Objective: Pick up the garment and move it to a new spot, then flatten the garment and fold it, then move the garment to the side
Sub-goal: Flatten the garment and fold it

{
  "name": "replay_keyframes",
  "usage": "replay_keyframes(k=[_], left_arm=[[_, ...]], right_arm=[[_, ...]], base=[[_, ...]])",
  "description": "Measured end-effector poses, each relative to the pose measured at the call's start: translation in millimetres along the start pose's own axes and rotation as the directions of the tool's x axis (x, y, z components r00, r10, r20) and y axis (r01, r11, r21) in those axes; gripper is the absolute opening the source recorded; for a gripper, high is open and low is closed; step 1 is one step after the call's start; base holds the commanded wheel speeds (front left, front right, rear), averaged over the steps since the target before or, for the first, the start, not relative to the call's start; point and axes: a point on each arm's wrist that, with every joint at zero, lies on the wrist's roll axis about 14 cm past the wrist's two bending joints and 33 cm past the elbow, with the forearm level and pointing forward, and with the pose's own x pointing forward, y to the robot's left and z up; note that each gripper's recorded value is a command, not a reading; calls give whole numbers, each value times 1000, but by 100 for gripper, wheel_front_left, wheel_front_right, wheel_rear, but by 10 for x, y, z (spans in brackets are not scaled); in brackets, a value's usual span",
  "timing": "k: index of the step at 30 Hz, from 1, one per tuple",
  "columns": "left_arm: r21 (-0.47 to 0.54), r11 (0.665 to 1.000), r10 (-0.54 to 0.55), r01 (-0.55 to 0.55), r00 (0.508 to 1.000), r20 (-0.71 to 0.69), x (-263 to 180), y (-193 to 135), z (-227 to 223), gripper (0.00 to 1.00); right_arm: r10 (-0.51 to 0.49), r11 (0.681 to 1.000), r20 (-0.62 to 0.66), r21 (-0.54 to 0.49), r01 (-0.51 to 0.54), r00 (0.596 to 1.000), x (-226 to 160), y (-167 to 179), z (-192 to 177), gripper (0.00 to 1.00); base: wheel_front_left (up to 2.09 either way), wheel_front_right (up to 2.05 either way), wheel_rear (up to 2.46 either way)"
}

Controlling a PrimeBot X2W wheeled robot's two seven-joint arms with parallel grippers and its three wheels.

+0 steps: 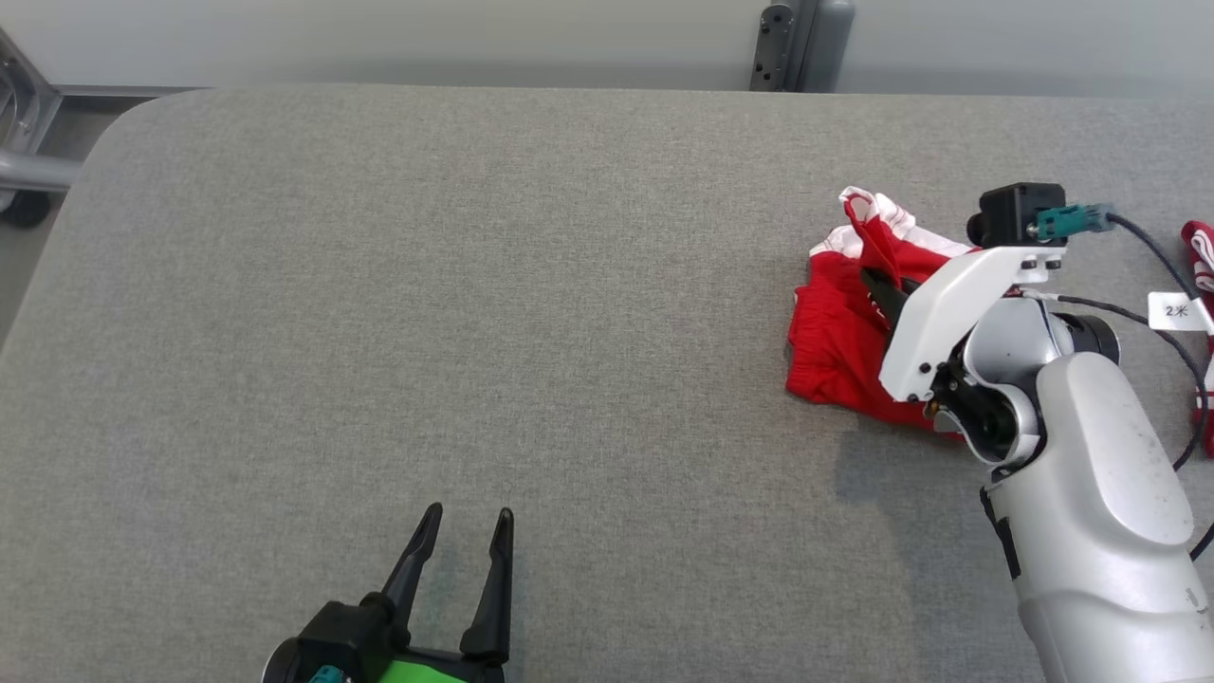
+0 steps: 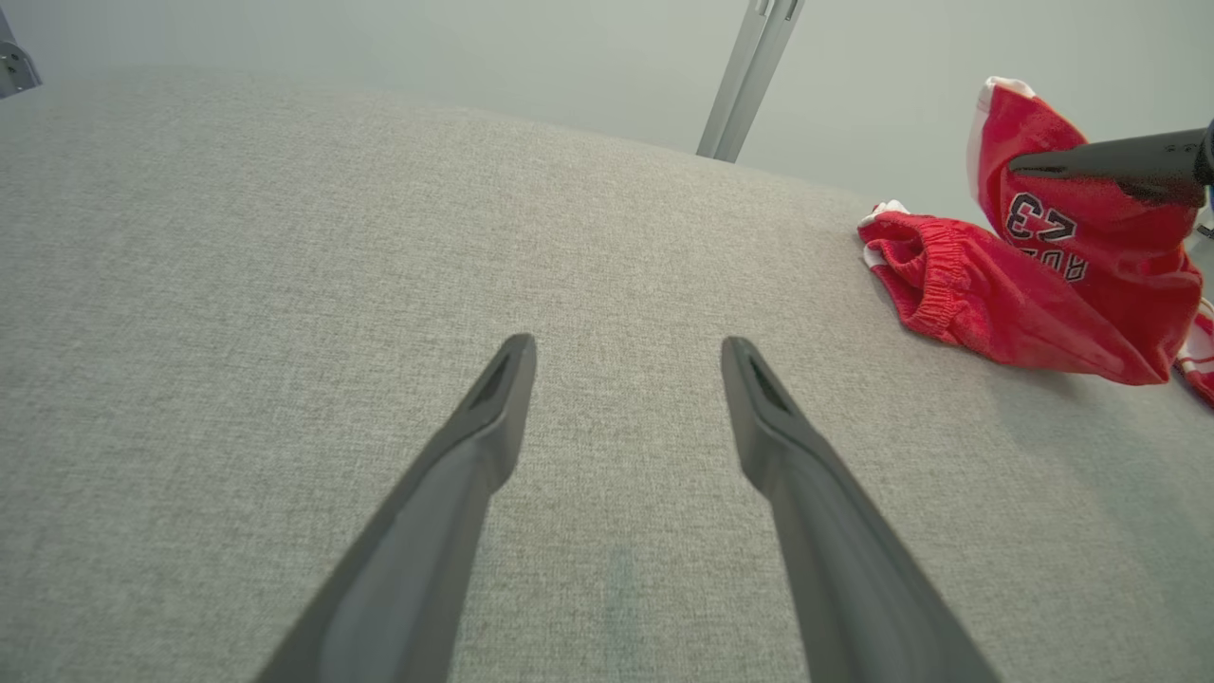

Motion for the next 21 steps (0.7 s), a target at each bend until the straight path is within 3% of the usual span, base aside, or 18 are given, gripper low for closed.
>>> replay_keyframes(k=[10,21], left_arm=[[2,998,61,-61,998,-12,-66,178,-37,100],[-21,999,34,-35,999,-21,-70,80,-72,100]], right_arm=[[-5,995,-17,-96,4,1000,358,165,-214,0],[-67,989,71,-129,76,995,416,-26,-95,0]], base=[[0,0,0],[0,0,0]])
